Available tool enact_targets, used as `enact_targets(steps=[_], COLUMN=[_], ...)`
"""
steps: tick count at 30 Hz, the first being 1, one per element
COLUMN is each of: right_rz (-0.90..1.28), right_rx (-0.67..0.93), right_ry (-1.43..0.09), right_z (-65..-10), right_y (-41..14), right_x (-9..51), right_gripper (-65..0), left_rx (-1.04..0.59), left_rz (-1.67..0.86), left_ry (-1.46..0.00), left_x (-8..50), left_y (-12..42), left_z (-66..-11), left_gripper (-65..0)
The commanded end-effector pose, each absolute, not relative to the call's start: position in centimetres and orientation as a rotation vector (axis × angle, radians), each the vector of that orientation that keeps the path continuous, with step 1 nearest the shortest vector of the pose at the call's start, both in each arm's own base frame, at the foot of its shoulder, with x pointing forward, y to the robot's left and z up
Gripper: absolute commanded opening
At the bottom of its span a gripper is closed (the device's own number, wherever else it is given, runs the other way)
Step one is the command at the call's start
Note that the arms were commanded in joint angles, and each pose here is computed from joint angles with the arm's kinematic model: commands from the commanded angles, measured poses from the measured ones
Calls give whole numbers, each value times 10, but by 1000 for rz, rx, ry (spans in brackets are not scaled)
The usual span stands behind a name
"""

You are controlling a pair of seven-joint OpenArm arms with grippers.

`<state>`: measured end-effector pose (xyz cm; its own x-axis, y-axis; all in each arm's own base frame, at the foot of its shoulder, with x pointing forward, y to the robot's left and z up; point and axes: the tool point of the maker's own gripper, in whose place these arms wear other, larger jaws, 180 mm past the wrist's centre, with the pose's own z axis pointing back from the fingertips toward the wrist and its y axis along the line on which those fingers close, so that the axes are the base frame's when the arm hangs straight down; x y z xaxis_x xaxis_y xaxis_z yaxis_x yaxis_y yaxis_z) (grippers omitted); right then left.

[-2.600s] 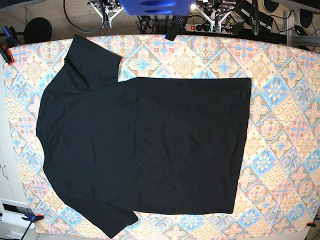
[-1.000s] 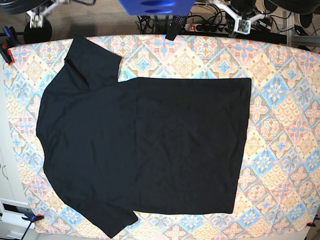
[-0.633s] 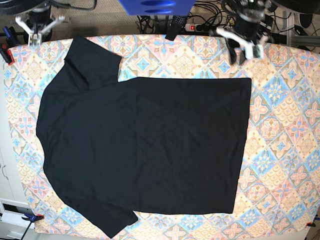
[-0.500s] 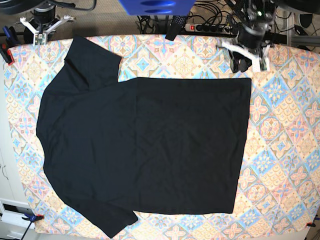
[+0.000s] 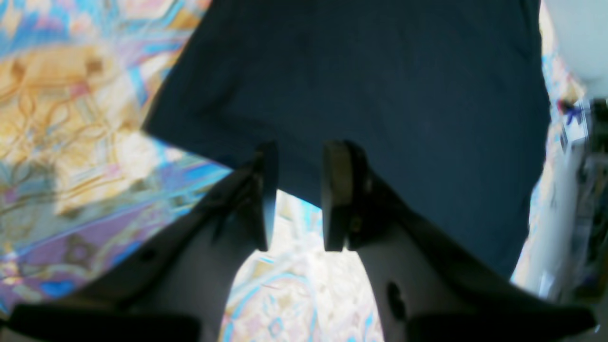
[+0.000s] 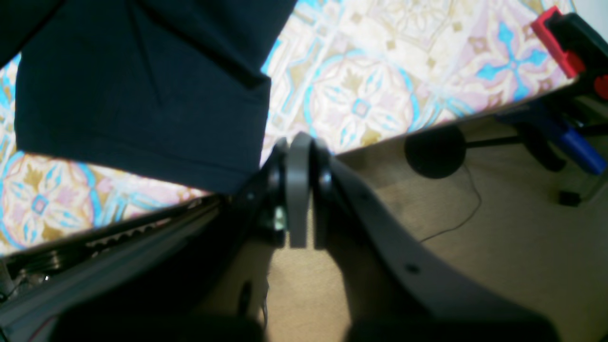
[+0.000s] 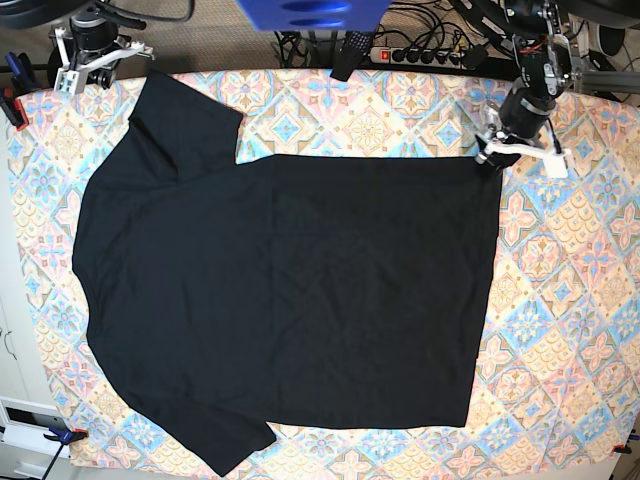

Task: Fold the T-shirt properly
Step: 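Move the left gripper to the shirt's hem corner and grasp it, then move the right gripper to the shirt's shoulder corner and grasp it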

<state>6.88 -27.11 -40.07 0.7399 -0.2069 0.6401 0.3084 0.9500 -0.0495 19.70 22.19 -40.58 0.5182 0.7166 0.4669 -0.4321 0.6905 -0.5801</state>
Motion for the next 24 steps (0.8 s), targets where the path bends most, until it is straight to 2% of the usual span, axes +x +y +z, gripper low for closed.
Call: enact_targets(steps=[1,8,24], right_rz=[-273,-272,-272], right_rx=[-171,-170,-169], right_ry=[-707,-707,-706], right_z=[-393,-393,-394], right_y=[-275,-275,-274], right_x=[71,71,71], right_gripper=[-650,-650,-650], left_rx=[-435,-464,-454], left_rz=[730,860,934], left_ry=[-767,-712,-639], left_x=[199,194,187], left_y=[228,241,246], left_z=[-403,-430,-461], left_gripper=[-483,-483,-482])
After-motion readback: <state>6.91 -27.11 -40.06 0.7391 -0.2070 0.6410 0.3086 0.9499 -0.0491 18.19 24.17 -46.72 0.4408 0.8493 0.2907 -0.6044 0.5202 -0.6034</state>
